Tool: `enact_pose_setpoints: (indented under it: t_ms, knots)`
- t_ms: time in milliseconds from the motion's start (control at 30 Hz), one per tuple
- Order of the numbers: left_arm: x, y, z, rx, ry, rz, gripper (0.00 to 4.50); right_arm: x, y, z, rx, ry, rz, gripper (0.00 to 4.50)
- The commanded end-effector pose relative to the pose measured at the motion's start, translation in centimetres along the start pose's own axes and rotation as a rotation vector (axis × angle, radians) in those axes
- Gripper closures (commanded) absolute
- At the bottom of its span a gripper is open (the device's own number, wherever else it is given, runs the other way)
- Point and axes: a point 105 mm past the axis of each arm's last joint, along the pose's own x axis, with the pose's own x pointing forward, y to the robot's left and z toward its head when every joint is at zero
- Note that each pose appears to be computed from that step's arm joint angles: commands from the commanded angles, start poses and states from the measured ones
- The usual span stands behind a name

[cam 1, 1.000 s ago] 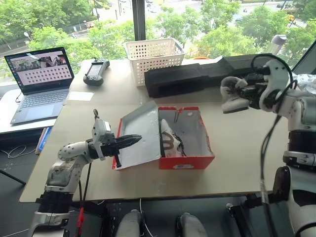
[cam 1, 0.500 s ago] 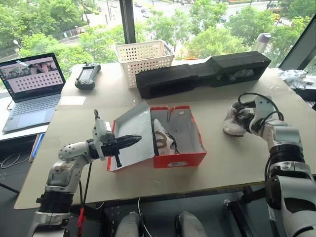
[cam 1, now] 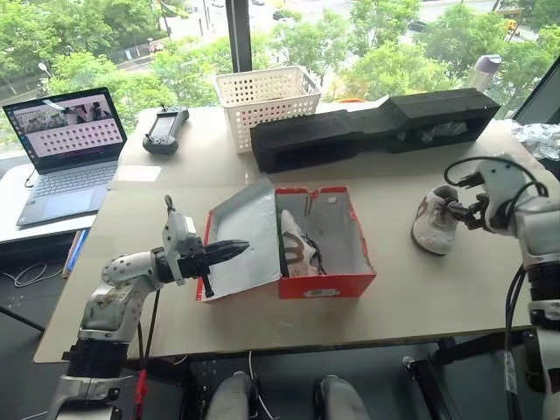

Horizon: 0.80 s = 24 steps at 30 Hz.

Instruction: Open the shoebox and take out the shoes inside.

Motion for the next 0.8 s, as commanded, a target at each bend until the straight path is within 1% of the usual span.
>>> enact_pose_setpoints:
  t_ms: [33,100,133,267,333,400,467,533,600,700,800]
  knots:
    - [-0.1,0.1,0.7,0.032,-0.013,0.001,4.5,-3.3,2.2,4.6,0.007,-0.147,0.148,0.92]
    - [0.0,0.1,0.6,0.029,-0.013,0.0,4.5,-4.5,3.7,6.4,-0.008,-0.198,0.214,0.92]
    - [0.0,0.1,0.6,0.028,-0.014,-0.001,4.5,-4.7,4.3,6.9,0.001,-0.211,0.235,0.92]
    - [0.1,0.3,0.6,0.029,-0.011,-0.002,4.5,-5.7,10.9,9.6,0.047,-0.295,0.508,0.92]
    - [0.2,0.2,0.5,0.028,-0.011,-0.006,4.5,-6.0,14.1,10.3,0.082,-0.303,0.629,0.92]
    - [0.4,0.2,0.5,0.026,-0.012,-0.01,4.5,-5.8,16.8,9.9,0.087,-0.264,0.704,0.92]
    - [0.5,0.1,0.5,0.024,-0.013,-0.013,4.5,-5.5,18.6,9.3,0.101,-0.227,0.747,0.92]
    - [0.6,0.1,0.5,0.024,-0.016,-0.013,4.5,-5.5,20.1,8.3,0.096,-0.19,0.786,0.43]
    - [0.6,0.1,0.5,0.024,-0.016,-0.012,4.5,-5.7,21.4,7.5,0.082,-0.156,0.831,0.05]
    - [0.6,0.1,0.4,0.024,-0.015,-0.009,4.5,-5.9,23.4,6.0,0.044,-0.093,0.894,0.05]
    - [0.6,0.2,0.4,0.025,-0.017,-0.003,4.5,-5.4,24.2,4.4,0.021,-0.035,0.906,0.05]
